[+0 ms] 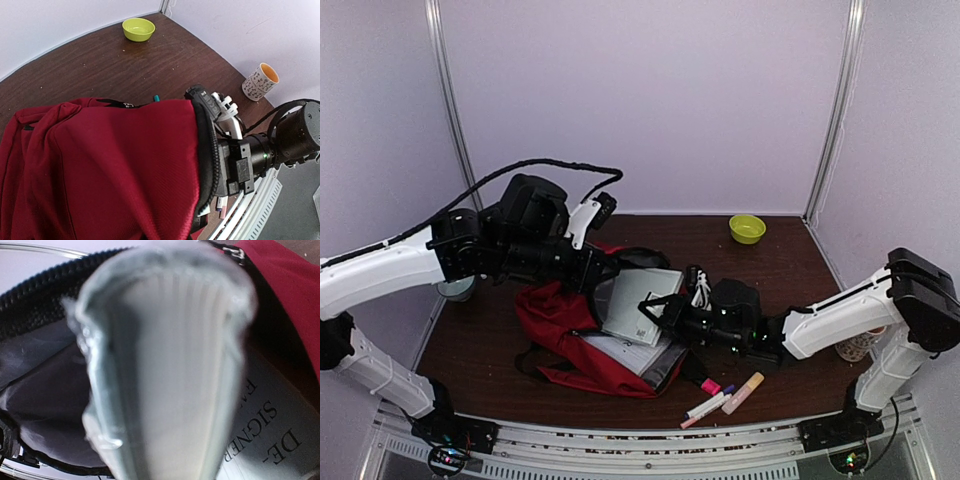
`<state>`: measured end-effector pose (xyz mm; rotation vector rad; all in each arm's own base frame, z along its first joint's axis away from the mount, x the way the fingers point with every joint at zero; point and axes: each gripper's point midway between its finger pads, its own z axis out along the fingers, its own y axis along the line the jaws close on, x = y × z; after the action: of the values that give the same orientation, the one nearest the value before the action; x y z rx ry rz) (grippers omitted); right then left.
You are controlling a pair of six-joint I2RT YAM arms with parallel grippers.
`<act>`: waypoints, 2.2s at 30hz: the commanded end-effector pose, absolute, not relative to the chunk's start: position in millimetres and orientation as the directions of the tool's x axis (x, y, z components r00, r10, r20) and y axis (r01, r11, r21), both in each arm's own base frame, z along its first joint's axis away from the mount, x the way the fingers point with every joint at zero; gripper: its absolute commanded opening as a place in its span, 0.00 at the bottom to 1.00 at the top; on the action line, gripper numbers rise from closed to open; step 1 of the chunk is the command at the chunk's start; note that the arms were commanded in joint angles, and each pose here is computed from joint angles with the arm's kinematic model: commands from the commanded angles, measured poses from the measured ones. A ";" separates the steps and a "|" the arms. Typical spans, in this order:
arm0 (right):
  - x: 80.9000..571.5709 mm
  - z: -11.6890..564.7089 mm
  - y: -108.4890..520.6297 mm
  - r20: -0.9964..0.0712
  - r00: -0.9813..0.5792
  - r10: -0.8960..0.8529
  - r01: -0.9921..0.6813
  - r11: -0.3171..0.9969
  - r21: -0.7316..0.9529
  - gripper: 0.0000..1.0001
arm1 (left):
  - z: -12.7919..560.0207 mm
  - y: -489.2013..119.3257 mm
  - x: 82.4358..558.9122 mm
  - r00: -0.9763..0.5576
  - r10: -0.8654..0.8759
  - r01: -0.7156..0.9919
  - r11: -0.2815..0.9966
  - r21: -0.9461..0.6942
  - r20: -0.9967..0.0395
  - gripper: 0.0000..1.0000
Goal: Pack the student bag
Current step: Place the book in the largest pocket of the bag.
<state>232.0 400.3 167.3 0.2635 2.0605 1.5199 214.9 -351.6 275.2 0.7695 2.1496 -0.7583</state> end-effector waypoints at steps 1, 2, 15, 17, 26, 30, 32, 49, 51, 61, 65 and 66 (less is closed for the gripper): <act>249.2 250.8 417.2 -0.408 -0.725 0.555 -0.331 0.238 0.913 0.00 | 318.7 -364.4 208.3 -0.502 0.182 0.756 0.567 -0.327 -0.845 0.00; 250.8 249.5 419.9 -0.429 -0.719 0.547 -0.340 0.262 0.903 0.00 | 317.9 -364.7 208.3 -0.503 0.183 0.756 0.567 -0.327 -0.845 0.00; 252.9 218.2 446.1 -0.513 -0.751 0.416 -0.361 0.393 0.846 0.00 | 321.0 -360.9 214.9 -0.482 0.170 0.746 0.595 -0.300 -0.859 0.00; 253.1 215.0 447.1 -0.528 -0.752 0.394 -0.366 0.417 0.832 0.00 | 320.0 -361.4 215.2 -0.484 0.171 0.745 0.596 -0.301 -0.858 0.00; 242.8 208.2 433.7 -0.593 -0.756 0.278 -0.395 0.530 0.751 0.60 | 312.0 -357.1 218.9 -0.499 0.172 0.720 0.627 -0.297 -0.849 0.00; 235.8 216.3 420.4 -0.620 -0.745 0.246 -0.417 0.554 0.721 0.67 | 308.3 -354.3 225.2 -0.504 0.173 0.698 0.658 -0.281 -0.846 0.00; 233.4 218.5 411.3 -0.636 -0.737 0.230 -0.423 0.577 0.698 0.70 | 306.4 -352.1 228.7 -0.505 0.175 0.686 0.676 -0.270 -0.845 0.00; 221.9 209.4 284.9 -0.784 -0.616 0.076 -0.365 0.855 0.370 0.83 | 284.8 -321.4 245.9 -0.524 0.221 0.610 0.771 -0.182 -0.823 0.00; 220.5 203.8 268.0 -0.789 -0.611 0.060 -0.340 0.880 0.330 0.84 | 281.8 -313.1 245.3 -0.521 0.227 0.599 0.784 -0.163 -0.823 0.00; 217.0 193.4 225.2 -0.807 -0.590 0.037 -0.285 0.925 0.251 0.85 | 279.8 -257.8 238.9 -0.515 0.296 0.530 0.848 -0.027 -0.804 0.00; 219.1 192.7 226.2 -0.808 -0.589 0.031 -0.285 0.927 0.244 0.85 | 290.2 -245.3 235.9 -0.497 0.288 0.525 0.851 -0.019 -0.819 0.00; 219.8 193.1 226.6 -0.808 -0.589 0.028 -0.286 0.928 0.241 0.85 | 292.0 -244.6 235.4 -0.494 0.284 0.526 0.850 -0.023 -0.821 0.00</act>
<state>215.3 235.7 197.0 -0.1779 2.1657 0.5076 231.0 -261.8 273.7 0.6292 2.1717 -0.3782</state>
